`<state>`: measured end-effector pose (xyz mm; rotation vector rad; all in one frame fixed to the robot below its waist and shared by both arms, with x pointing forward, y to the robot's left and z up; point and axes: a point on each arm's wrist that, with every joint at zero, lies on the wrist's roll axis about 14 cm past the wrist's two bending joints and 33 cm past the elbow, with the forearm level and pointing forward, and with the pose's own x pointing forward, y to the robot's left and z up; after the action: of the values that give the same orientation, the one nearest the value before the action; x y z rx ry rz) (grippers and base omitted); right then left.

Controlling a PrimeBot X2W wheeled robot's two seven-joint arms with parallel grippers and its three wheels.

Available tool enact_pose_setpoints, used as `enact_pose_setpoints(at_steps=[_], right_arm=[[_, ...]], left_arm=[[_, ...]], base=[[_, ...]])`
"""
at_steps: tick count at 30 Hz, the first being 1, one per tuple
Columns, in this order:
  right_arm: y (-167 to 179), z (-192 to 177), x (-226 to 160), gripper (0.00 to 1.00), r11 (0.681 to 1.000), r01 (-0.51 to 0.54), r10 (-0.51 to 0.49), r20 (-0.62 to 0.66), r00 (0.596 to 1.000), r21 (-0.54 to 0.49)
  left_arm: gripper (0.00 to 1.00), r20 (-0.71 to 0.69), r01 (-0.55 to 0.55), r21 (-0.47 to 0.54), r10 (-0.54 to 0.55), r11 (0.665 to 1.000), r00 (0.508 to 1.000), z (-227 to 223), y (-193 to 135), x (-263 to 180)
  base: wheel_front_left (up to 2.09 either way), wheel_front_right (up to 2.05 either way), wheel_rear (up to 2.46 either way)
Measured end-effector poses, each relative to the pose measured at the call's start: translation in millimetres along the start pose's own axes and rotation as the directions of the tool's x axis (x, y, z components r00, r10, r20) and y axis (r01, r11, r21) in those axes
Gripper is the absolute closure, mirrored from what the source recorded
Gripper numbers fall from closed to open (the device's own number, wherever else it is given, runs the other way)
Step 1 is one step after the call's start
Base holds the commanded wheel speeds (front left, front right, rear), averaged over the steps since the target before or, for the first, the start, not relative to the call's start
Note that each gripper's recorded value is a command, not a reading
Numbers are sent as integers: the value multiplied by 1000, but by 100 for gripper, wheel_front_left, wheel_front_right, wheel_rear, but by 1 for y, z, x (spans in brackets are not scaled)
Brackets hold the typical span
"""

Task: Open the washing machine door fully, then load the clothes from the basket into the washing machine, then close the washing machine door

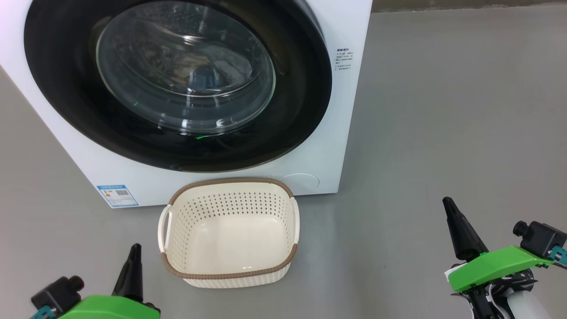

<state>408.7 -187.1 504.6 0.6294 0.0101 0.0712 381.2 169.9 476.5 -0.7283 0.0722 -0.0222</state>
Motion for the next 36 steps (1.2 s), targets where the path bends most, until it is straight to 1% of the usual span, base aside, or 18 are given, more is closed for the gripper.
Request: enact_pose_setpoints(at_steps=[9,14,18,30,36], right_arm=[[-5,-1,-4,100,995,29,-29,-3,1000,95],[-5,-1,-4,100,989,36,-36,-3,999,143],[-6,0,-4,100,982,42,-42,-2,999,182],[-11,0,-8,100,949,64,-66,-4,998,307],[-14,-1,-11,100,924,78,-81,-8,997,374]], left_arm=[[100,-2,-17,-93,17,996,1000,1,3,0],[100,-5,-22,-123,21,992,1000,2,4,0],[100,-6,-28,-166,27,986,1000,3,5,0],[100,-7,-40,-284,40,958,999,5,7,-1],[100,-10,-43,-339,42,940,999,6,8,-1]], base=[[0,0,0],[0,0,0],[0,0,0],[0,0,0],[0,0,0]])
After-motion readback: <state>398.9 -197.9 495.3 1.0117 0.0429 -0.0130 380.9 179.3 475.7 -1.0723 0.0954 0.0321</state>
